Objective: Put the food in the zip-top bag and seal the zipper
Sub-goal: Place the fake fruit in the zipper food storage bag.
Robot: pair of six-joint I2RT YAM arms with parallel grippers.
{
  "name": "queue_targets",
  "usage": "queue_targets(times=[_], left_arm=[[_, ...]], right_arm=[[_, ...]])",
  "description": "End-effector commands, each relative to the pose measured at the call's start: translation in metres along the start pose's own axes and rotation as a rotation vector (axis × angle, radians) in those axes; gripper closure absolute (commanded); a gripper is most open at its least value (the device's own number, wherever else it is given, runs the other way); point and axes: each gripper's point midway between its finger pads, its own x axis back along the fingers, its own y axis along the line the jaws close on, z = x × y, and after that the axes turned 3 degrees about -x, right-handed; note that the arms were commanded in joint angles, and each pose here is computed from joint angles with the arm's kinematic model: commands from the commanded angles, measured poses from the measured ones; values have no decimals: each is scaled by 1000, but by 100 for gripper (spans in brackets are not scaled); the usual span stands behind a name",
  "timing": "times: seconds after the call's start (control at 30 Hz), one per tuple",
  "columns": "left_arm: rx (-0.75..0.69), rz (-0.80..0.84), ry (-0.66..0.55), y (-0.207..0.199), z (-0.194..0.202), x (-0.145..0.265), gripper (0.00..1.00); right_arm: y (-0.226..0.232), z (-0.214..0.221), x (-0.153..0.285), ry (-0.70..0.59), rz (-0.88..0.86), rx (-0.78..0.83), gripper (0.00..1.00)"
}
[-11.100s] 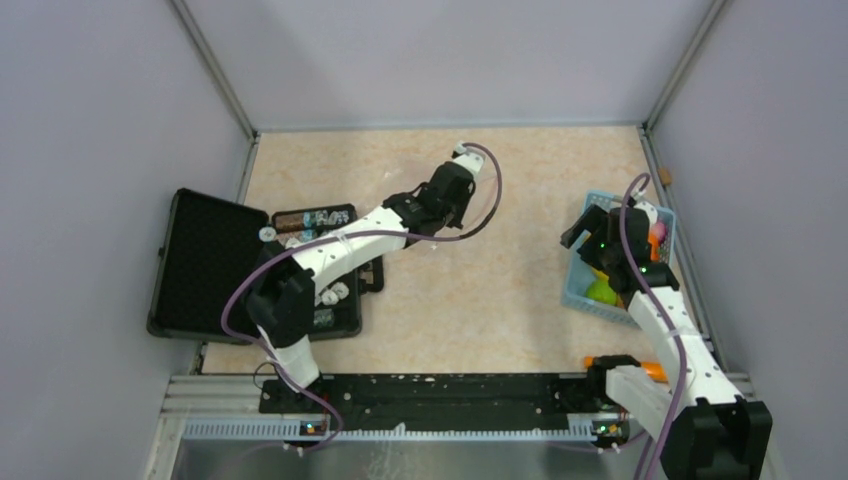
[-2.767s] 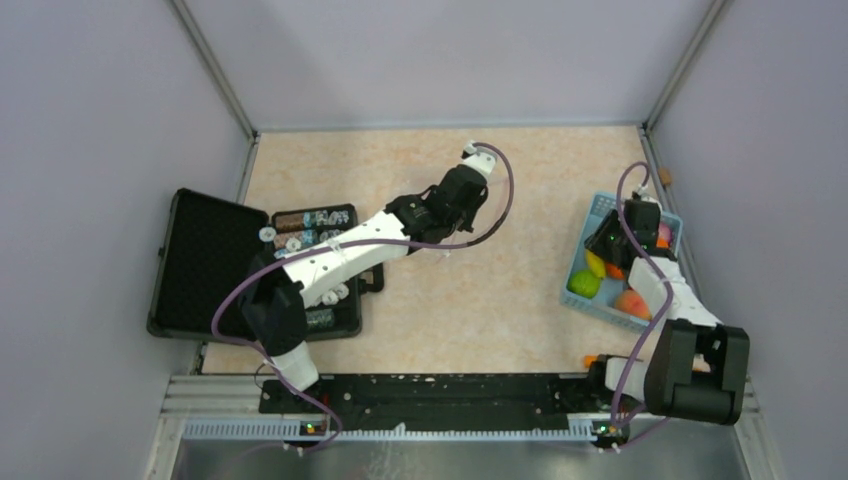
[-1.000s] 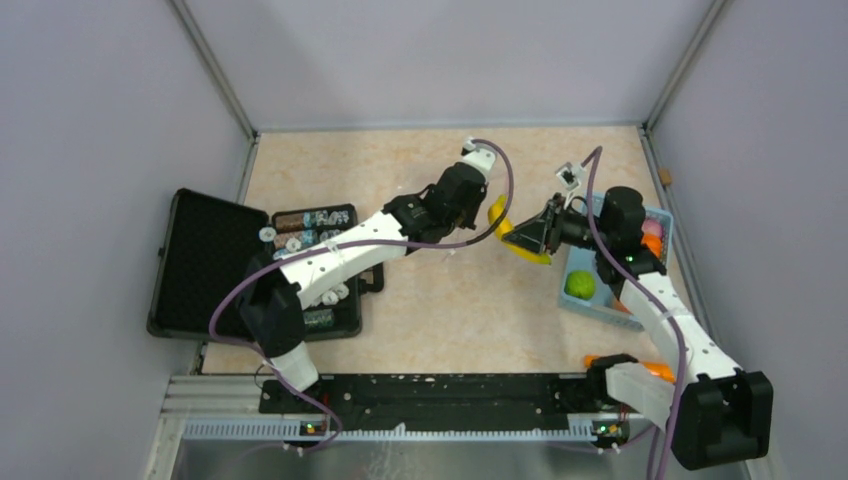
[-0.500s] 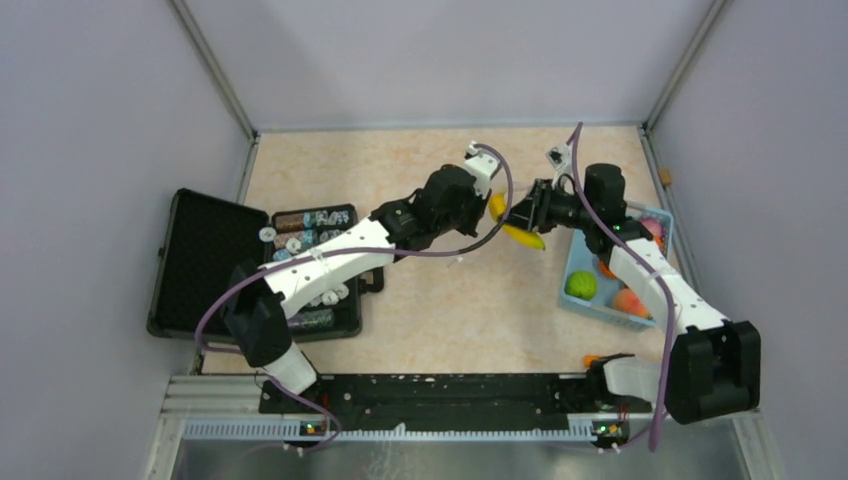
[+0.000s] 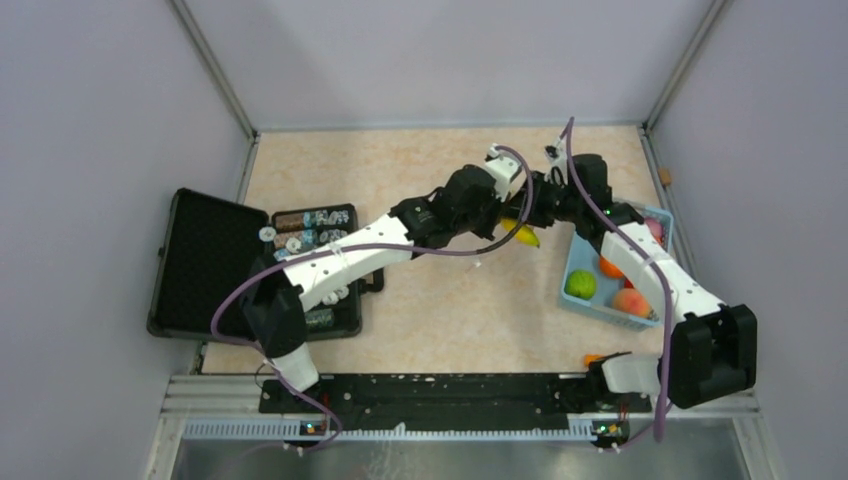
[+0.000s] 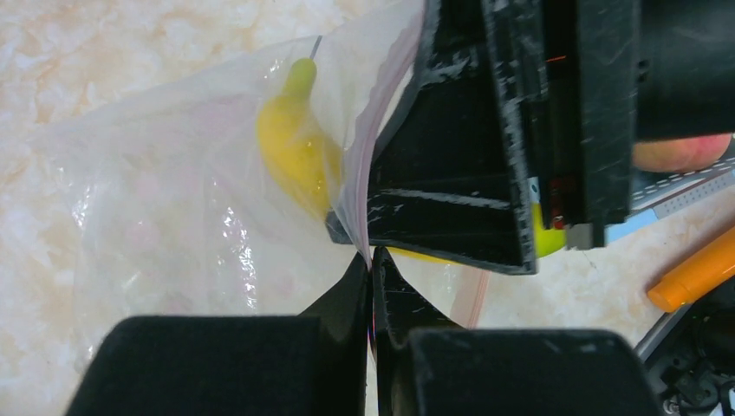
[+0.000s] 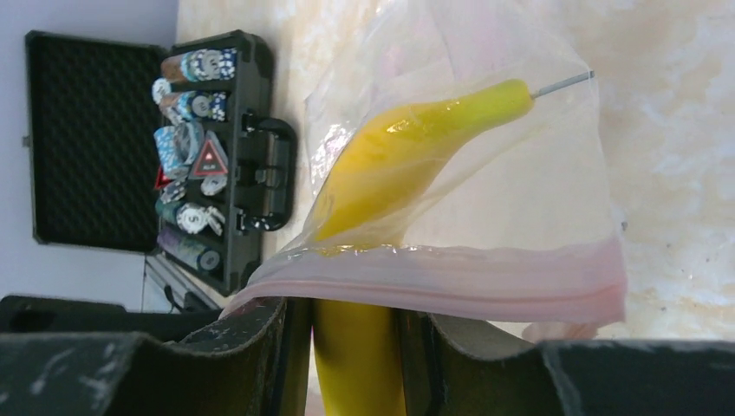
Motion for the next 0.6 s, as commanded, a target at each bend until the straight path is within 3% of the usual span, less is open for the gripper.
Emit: queue_targets(times=[0.0, 0.13, 0.4, 0.57], left_arm=[[68, 38, -34, -17, -21, 4, 100], [93, 27, -66, -16, -30, 6, 100], [107, -41, -76, -3, -30, 11, 100], [129, -105, -76, 10, -28, 12, 100]], right_arm=[[-3, -13, -8, -46, 123, -13, 80], [-11, -10, -13, -49, 185, -23, 75], [3, -19, -6, -115, 128, -24, 51], [9, -20, 3, -131, 101, 4, 47]])
